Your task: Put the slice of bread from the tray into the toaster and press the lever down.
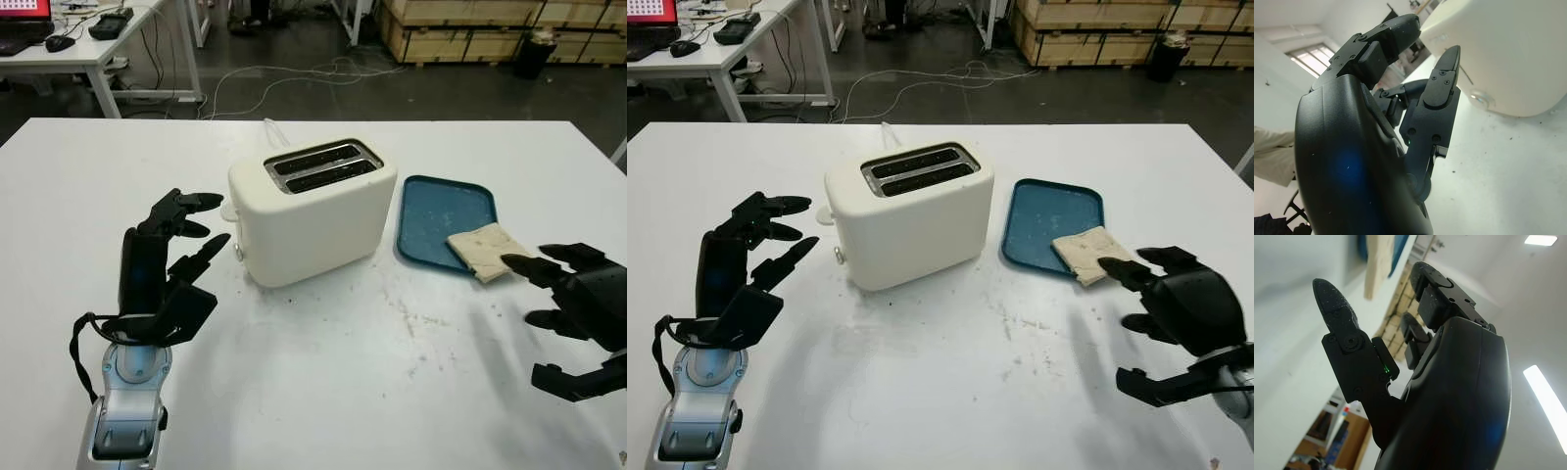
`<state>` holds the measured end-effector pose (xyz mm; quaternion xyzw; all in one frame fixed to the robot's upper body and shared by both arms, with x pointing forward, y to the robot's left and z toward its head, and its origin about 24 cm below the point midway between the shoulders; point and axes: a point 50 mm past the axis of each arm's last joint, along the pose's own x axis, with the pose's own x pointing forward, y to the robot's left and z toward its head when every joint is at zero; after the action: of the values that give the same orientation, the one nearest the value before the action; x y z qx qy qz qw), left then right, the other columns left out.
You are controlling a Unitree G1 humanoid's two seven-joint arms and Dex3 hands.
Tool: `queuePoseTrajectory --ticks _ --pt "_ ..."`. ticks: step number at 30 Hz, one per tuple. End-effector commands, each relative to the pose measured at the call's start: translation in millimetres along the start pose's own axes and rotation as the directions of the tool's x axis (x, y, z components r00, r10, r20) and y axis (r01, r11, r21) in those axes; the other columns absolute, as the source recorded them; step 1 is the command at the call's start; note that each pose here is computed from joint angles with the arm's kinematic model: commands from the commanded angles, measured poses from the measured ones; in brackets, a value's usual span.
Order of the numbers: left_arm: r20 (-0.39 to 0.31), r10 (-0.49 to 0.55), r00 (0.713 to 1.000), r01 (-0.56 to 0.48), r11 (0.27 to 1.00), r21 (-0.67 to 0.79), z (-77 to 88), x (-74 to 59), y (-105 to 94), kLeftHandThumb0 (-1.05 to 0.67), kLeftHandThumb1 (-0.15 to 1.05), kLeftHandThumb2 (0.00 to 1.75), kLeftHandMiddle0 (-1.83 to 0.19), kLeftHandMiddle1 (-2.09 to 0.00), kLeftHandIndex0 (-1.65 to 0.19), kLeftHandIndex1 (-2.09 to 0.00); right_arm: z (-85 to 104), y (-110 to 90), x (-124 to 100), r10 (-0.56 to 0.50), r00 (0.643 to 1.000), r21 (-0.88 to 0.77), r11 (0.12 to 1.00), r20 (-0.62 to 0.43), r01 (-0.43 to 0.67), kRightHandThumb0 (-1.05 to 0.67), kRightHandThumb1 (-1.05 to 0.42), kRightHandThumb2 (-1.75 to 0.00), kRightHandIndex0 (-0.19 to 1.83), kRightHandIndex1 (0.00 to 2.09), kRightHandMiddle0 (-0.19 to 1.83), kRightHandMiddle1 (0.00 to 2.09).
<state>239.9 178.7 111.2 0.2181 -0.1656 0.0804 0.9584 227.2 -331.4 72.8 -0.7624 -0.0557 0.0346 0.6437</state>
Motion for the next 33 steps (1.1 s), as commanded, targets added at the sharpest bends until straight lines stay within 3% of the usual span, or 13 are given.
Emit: queuePoseTrajectory --ticks 1,9,17,33 --pt "0.014 0.008 1.0 -0.008 1.0 -0.005 1.6 1.9 0.6 -0.23 0.92 0.04 -0.49 -1.26 -0.57 -0.71 -5.6 -3 5 -0.017 1.0 -0.042 0.999 -0.016 0.016 -0.47 -0.63 0.0 0.34 0.1 0.45 0.0" --pt "0.017 0.004 1.0 -0.004 1.0 -0.002 2.1 2.1 0.9 -0.23 0.92 0.05 -0.48 -1.27 -0.57 -0.71 -11.7 14 22 -0.04 0.998 -0.052 0.998 -0.048 0.038 -0.42 -0.64 0.0 0.31 0.05 0.38 0.0" --pt "0.029 0.007 1.0 -0.007 1.0 0.001 2.9 2.6 2.2 -0.23 0.92 0.05 -0.49 -1.27 -0.57 -0.71 -6.3 24 39 -0.074 0.996 -0.023 0.997 -0.05 0.073 -0.36 -0.67 -0.01 0.3 0.03 0.35 0.0" --pt "0.03 0.01 1.0 -0.01 1.0 -0.003 5.3 3.4 4.1 -0.25 0.92 0.05 -0.48 -1.27 -0.56 -0.73 3.5 42 55 0.008 1.0 -0.073 0.997 -0.026 -0.009 -0.33 -0.71 0.0 0.36 0.03 0.37 0.01"
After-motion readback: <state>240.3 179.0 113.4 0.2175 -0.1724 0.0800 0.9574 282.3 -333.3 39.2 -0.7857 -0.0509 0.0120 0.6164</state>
